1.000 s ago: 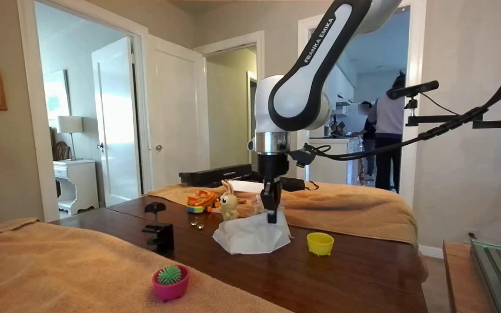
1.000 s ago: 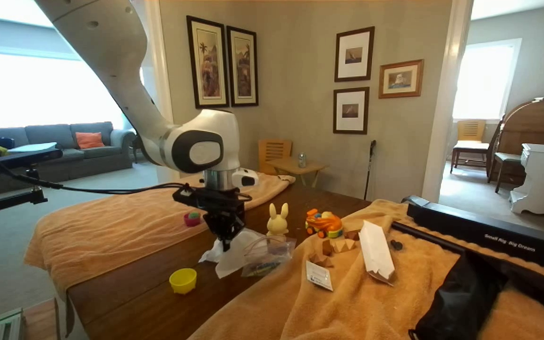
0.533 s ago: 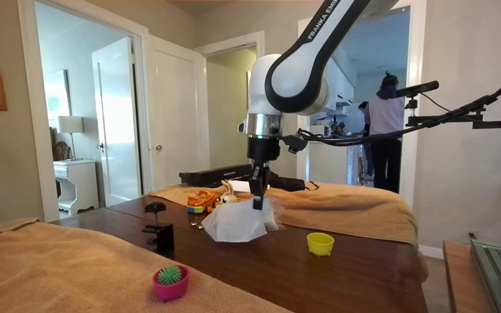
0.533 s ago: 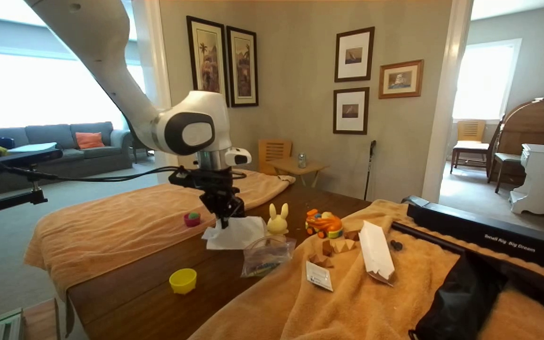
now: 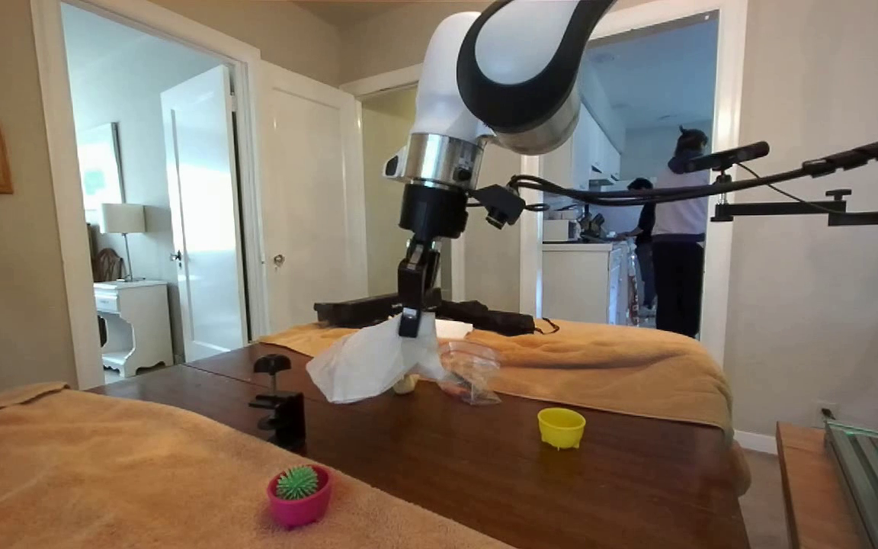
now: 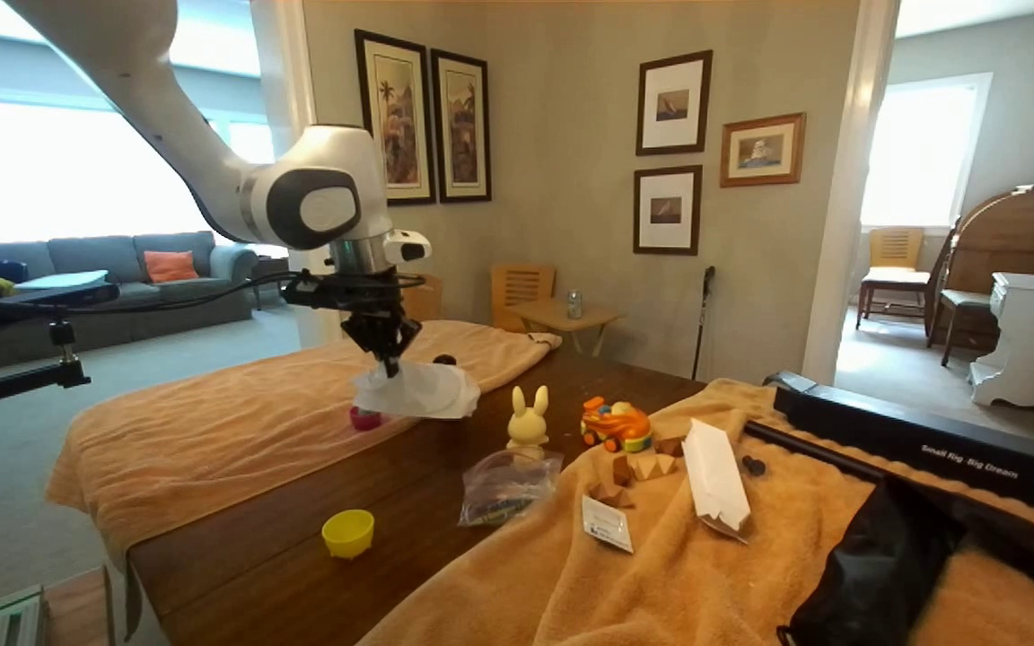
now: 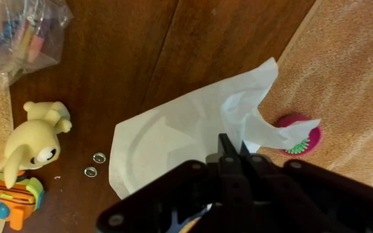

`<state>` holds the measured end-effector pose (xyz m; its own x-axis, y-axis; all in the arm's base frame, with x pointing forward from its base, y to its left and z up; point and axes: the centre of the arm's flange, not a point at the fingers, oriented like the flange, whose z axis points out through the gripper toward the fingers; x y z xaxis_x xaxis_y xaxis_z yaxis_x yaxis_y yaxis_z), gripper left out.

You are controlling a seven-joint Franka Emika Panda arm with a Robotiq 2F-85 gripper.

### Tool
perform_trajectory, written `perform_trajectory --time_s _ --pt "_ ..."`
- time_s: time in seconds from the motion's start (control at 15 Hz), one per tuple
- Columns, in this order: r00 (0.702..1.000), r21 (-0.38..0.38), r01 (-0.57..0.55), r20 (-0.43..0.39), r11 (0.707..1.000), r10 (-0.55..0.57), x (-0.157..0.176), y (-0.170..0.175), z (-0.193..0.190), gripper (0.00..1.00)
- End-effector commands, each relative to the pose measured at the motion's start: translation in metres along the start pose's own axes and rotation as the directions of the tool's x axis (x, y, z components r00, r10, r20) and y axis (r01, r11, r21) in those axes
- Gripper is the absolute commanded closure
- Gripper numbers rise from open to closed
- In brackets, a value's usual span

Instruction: Use the napkin to wipe the table.

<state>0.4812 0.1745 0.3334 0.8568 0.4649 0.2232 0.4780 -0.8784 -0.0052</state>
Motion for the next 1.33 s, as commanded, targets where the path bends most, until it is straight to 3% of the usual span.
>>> perform_trajectory --time_s 0.0,0.4,0.8,1.27 --pt "0.999 0.043 0.042 -0.002 0.998 -0.042 -0.007 -0.011 0.0 1.0" --pt "0.993 0.047 0.066 0.092 0.997 -0.07 -0.03 0.005 0.043 1.0" --pt "0.983 0.05 0.015 0.183 0.999 -0.024 -0.053 0.034 0.081 1.0" --pt "0.974 -0.009 -0.039 0.222 0.999 0.039 -0.069 0.075 0.088 1.0"
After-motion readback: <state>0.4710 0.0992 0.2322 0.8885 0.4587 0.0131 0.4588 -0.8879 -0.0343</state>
